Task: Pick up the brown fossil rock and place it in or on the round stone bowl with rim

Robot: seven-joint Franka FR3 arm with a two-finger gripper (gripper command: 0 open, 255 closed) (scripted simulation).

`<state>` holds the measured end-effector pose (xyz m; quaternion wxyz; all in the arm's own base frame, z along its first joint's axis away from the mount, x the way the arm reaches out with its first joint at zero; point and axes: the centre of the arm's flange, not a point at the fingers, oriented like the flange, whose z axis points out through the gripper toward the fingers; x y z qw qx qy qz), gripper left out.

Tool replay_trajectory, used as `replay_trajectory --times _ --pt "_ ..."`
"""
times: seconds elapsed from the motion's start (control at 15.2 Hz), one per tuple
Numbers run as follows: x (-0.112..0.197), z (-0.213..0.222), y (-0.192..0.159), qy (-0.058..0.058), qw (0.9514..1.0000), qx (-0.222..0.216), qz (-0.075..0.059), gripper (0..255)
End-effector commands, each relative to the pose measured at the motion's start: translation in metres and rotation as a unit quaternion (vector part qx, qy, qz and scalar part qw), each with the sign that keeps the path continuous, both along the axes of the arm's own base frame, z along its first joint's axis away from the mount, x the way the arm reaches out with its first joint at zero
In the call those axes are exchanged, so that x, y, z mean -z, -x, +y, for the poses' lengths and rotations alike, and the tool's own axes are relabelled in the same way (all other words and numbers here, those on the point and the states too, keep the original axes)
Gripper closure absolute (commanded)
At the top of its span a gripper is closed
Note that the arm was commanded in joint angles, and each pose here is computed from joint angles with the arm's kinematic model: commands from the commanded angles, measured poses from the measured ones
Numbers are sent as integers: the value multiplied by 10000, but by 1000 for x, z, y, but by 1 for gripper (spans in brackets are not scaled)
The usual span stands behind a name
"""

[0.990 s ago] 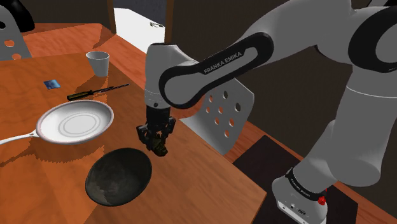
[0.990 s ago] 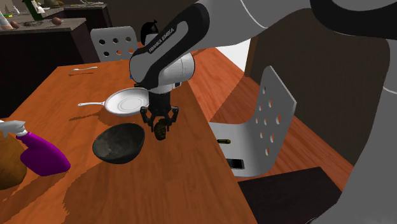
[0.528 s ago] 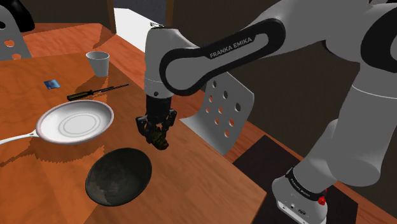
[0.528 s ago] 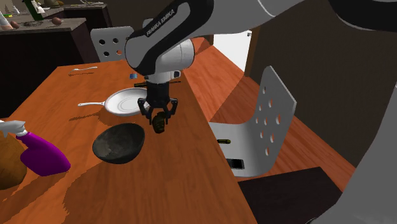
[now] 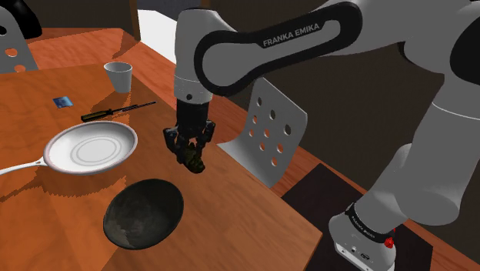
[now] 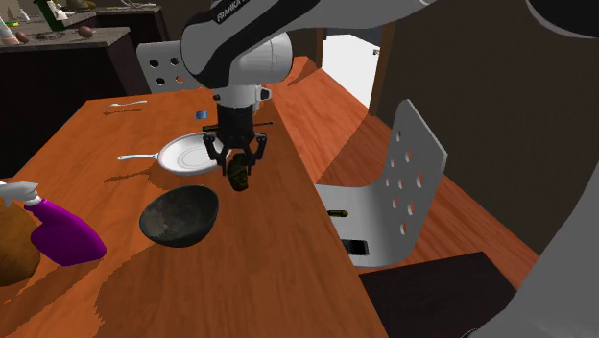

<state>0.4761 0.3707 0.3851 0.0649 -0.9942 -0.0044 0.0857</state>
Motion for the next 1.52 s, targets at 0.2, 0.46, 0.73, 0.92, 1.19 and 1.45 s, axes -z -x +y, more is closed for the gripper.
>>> replay_trajectory --times 0.2,0.46,0.73,0.92,1.19,1.45 --pt "-19 12 6 1 10000 0 2 255" --pt "-21 62 23 1 10000 0 2 255" --pt "-24 112 40 1 10000 0 2 255" --pt "-15 132 47 1 10000 0 2 255" --pt "6 132 47 1 10000 0 2 255" --pt "28 132 47 1 10000 0 2 255"
